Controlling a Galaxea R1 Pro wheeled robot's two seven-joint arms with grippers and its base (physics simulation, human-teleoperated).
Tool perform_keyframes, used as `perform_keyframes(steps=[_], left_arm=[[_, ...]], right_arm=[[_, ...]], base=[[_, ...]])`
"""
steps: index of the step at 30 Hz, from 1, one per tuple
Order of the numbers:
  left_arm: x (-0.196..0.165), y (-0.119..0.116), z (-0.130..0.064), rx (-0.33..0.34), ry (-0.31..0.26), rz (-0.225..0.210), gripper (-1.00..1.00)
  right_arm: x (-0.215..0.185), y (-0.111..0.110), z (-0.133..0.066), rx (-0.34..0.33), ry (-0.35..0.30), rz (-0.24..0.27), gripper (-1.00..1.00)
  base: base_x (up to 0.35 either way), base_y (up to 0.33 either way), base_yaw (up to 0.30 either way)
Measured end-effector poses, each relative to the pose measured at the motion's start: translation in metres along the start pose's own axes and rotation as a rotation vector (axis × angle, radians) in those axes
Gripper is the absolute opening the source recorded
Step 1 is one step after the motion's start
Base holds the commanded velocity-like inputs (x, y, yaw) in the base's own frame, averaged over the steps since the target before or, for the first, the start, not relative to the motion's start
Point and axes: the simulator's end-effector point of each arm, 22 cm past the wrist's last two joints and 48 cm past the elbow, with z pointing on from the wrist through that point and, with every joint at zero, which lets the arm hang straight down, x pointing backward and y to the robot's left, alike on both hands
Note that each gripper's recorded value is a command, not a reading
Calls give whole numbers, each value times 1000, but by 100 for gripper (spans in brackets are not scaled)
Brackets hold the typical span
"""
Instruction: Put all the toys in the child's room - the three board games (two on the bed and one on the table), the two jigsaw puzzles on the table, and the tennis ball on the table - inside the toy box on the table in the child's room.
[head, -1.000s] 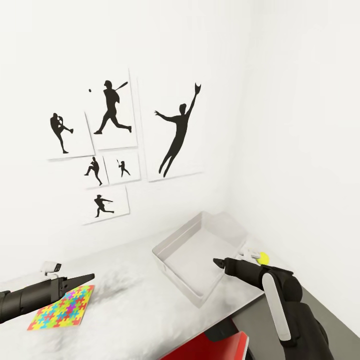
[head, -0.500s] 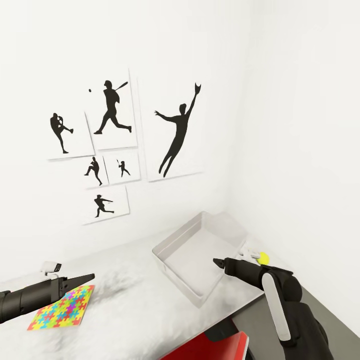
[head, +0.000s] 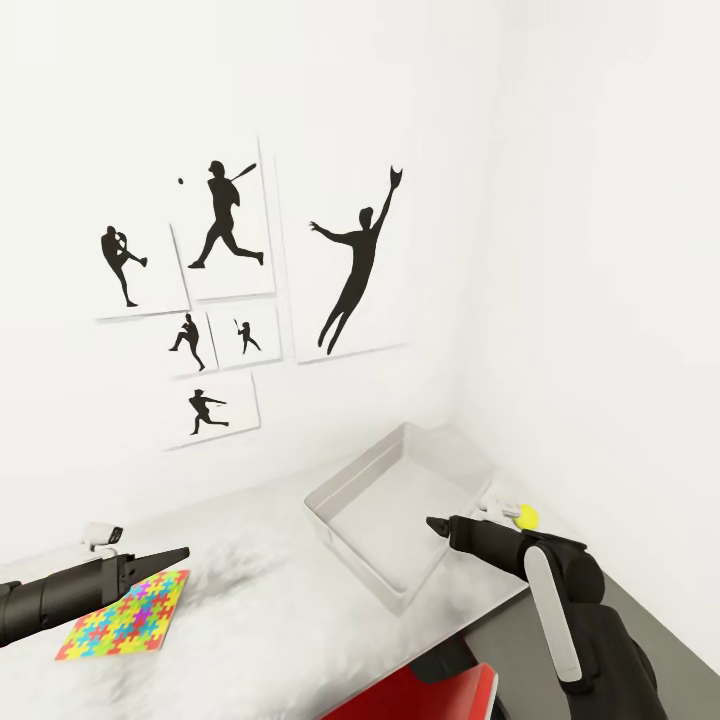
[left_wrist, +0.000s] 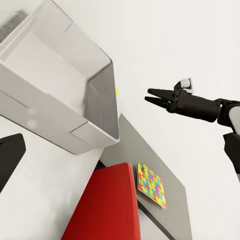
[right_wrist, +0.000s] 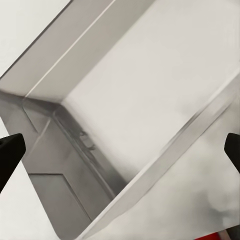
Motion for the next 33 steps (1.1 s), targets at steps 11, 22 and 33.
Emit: perform_keyframes(steps=[11,22,33], left_arm=[[0,0,0,0,0,0,100],[0,0,0,0,0,0,100],[0,0,0,0,-1,0,100]], right_arm=[[-4,0,0,0,-22,-2,100],[-9,-1,0,1,-42,-5,100],[-8,0,0,-1,-42,-5,100]], base=[[0,0,1],[0,0,0],[0,0,0]])
